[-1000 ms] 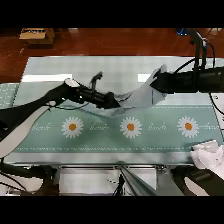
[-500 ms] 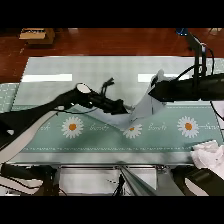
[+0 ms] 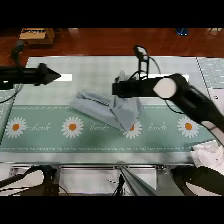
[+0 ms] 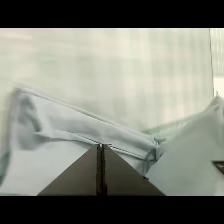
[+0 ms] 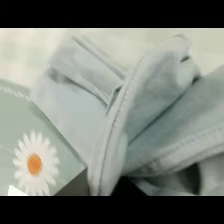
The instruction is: Fold the shirts.
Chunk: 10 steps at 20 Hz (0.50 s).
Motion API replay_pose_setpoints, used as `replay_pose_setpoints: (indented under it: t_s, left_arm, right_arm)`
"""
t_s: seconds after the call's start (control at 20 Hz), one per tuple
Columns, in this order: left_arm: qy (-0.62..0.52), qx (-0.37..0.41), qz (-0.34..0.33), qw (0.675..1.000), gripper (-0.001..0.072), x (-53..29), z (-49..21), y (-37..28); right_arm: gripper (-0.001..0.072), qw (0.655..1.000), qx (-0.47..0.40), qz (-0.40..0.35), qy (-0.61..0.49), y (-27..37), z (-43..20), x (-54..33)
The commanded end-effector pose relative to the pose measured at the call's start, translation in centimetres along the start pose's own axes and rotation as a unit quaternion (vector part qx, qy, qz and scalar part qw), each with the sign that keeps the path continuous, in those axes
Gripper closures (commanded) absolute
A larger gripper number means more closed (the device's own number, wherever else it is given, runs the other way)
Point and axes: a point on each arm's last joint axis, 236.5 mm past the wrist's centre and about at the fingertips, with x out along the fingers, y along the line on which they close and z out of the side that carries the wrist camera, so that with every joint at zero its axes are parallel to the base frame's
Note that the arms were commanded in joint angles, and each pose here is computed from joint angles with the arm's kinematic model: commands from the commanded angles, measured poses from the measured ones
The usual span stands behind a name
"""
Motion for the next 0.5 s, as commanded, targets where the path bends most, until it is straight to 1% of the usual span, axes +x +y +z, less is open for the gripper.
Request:
replay_pose_setpoints:
  t_s: [0.0,0.05,0.15,0.35,0.45]
  left_arm:
    - [-0.044,-0.011,0.023,0.999,0.0688,-6.8,1.0,2.0]
    - [-0.041,-0.004,0.022,0.999,0.0688,-7.2,0.8,2.0]
    - [-0.033,-0.006,0.021,0.999,0.0688,-7.3,0.4,2.1]
    - [-0.016,-0.002,0.012,1.000,0.0687,-7.0,-0.3,1.5]
    - [-0.013,0.000,0.010,1.000,0.0687,-6.8,-0.4,1.3]
  right_arm:
    - [0.0679,0.994,0.066,0.046,-0.079,1.7,2.0,5.9]
    - [0.0678,0.993,0.077,0.050,-0.078,2.0,1.6,7.0]
    - [0.0679,0.994,0.063,0.057,-0.070,3.4,1.0,8.8]
    - [0.0678,0.991,0.055,0.086,-0.088,6.9,2.4,11.0]
    - [0.0676,0.989,0.067,0.098,-0.086,8.0,2.8,11.7]
